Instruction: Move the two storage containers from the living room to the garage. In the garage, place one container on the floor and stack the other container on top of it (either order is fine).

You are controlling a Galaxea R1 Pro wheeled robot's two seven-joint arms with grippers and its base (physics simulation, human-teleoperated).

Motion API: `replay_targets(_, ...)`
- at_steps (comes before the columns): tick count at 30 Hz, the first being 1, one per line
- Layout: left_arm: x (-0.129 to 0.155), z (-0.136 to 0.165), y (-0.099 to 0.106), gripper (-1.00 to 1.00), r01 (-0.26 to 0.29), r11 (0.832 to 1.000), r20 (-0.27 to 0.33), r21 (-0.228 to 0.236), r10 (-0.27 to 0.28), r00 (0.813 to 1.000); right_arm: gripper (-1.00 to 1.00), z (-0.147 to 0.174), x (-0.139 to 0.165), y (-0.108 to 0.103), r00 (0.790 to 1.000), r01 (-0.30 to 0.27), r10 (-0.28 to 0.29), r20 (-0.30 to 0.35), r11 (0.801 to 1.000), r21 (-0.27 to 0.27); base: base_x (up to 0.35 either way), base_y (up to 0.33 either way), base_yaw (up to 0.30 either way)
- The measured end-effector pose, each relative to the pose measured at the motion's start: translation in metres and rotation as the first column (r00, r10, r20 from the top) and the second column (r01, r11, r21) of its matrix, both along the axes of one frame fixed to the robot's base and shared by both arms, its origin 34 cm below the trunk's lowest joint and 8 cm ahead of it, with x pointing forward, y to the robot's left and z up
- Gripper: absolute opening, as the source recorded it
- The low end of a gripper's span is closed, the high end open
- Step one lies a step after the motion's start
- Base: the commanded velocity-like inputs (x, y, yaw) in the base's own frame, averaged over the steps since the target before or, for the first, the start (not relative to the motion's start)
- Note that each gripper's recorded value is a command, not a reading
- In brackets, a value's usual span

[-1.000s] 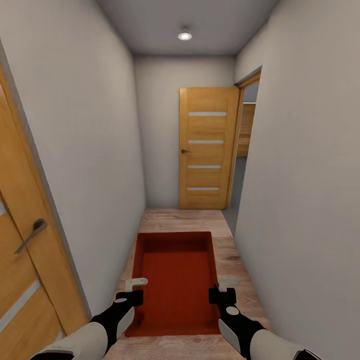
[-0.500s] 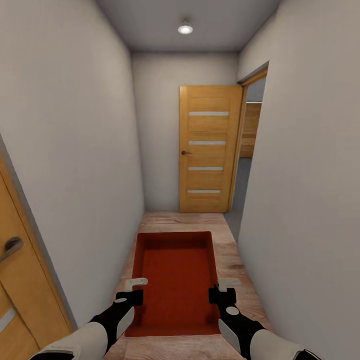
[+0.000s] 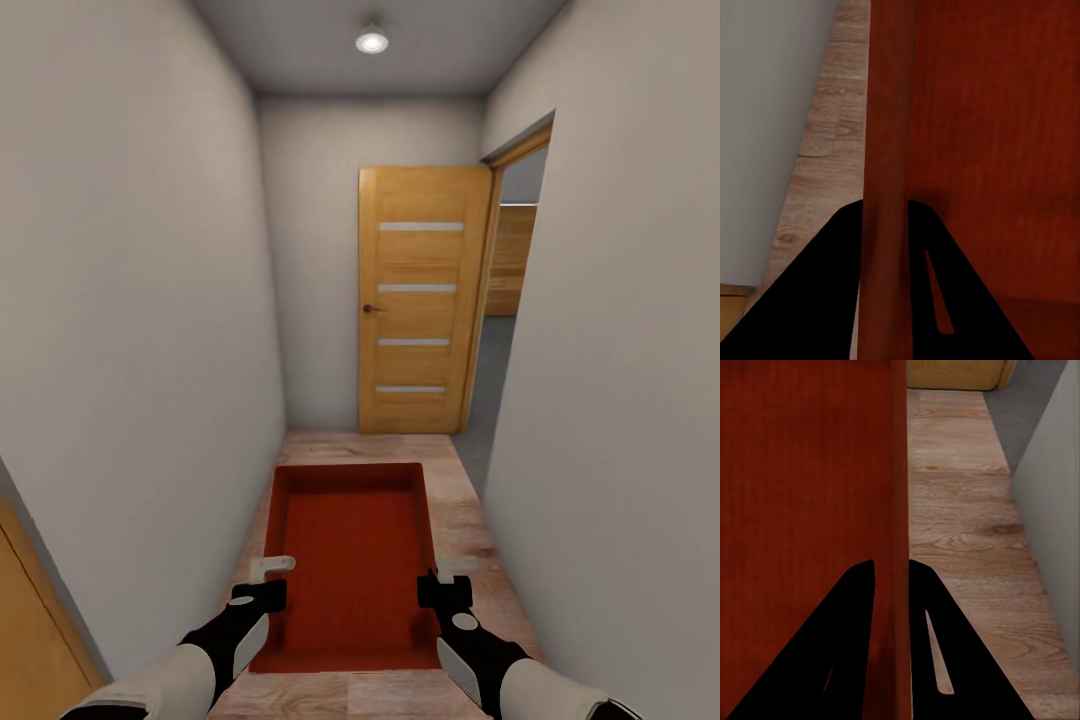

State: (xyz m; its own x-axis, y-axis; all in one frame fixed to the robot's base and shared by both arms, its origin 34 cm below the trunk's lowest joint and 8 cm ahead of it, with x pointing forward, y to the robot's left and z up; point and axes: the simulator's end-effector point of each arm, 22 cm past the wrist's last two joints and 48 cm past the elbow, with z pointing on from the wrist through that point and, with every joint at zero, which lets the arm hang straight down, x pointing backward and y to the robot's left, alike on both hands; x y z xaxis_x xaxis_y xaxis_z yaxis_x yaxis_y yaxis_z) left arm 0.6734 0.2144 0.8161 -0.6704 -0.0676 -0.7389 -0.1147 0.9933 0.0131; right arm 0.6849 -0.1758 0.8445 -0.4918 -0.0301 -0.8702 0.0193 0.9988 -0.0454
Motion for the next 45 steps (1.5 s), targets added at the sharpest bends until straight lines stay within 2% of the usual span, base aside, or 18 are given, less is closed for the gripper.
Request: replay_targets(45,0.0013,0.0042,-0.0001,-1.00,0.001,1.000,0.008,0.000,-0.001,1.000,-1.00,0.0040,0.0007,-0.0001,1.000,0.001,-0.001,0.008,1.000,0.001,0.325,0.000,0.000)
